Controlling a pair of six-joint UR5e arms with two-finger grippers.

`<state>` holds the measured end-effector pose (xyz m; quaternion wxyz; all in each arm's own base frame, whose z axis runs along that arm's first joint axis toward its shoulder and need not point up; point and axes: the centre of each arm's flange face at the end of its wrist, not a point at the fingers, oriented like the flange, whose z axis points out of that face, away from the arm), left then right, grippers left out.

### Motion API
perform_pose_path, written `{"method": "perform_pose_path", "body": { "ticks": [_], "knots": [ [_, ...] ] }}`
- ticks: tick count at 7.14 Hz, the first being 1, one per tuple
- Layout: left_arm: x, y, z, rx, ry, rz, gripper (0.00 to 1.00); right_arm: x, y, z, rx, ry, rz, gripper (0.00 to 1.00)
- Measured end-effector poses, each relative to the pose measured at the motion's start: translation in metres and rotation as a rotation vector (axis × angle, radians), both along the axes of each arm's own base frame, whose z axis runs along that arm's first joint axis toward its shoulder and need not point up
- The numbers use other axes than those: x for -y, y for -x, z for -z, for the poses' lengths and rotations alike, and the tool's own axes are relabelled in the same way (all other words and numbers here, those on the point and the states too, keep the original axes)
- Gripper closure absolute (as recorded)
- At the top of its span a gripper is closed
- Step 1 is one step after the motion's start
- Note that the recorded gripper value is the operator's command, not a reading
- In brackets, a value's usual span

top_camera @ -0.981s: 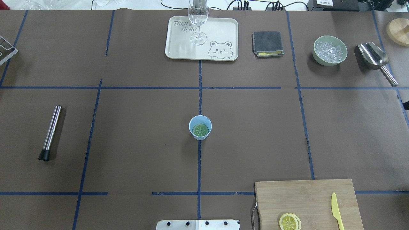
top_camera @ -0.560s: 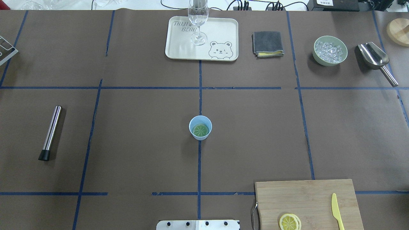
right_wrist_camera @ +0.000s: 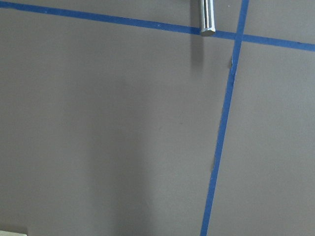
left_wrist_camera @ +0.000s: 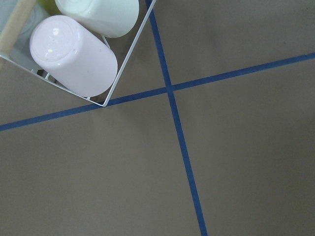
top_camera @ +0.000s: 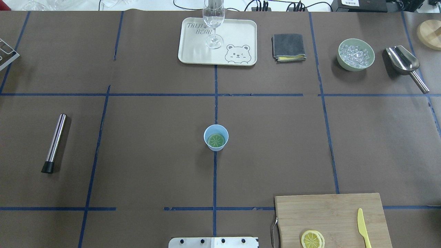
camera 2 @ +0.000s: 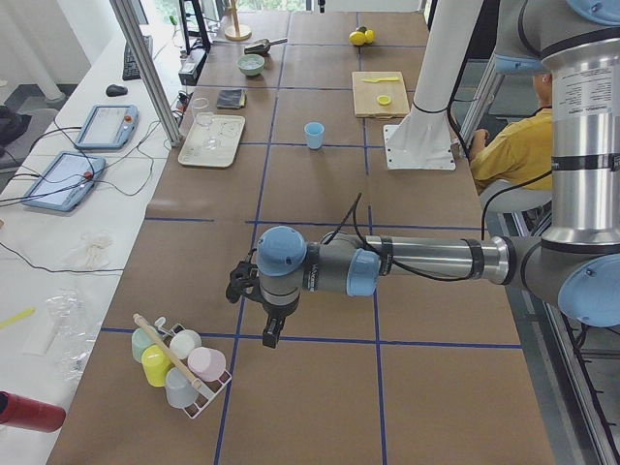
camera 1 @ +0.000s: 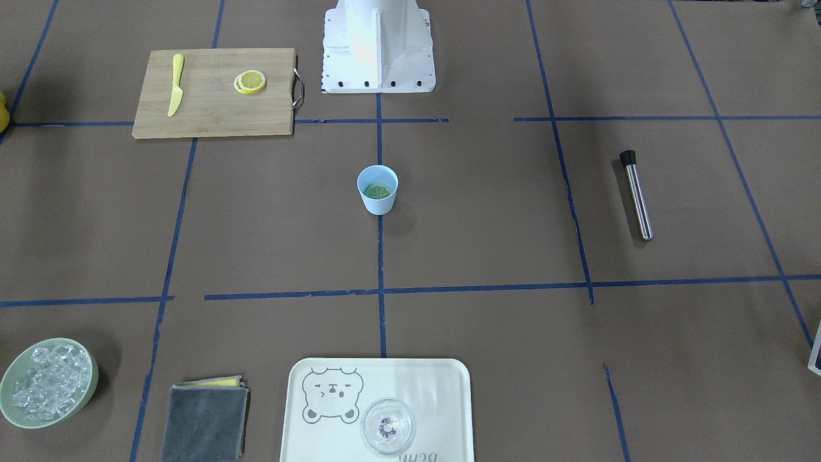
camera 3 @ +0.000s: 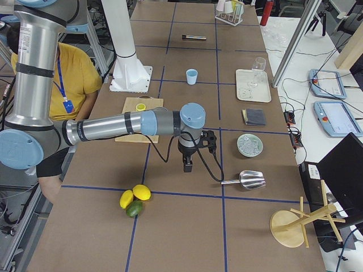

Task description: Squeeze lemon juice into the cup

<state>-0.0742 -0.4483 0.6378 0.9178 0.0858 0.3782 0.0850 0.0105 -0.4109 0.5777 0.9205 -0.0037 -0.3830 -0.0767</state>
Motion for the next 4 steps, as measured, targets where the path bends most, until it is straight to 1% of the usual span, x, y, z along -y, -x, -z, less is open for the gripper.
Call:
{"method": "perform_pose_path", "body": {
  "ticks": [1,4],
  "knots": [
    [-0.001,0.000,-0.002,0.005,0.013,-0.002,0.00,-0.003,-0.001,-0.007,0.000,0.006,0.004,0.00],
    [-0.007,0.000,-0.011,0.008,0.050,-0.004,0.00,-0.008,-0.009,-0.021,-0.005,0.037,-0.012,0.00]
  ]
}}
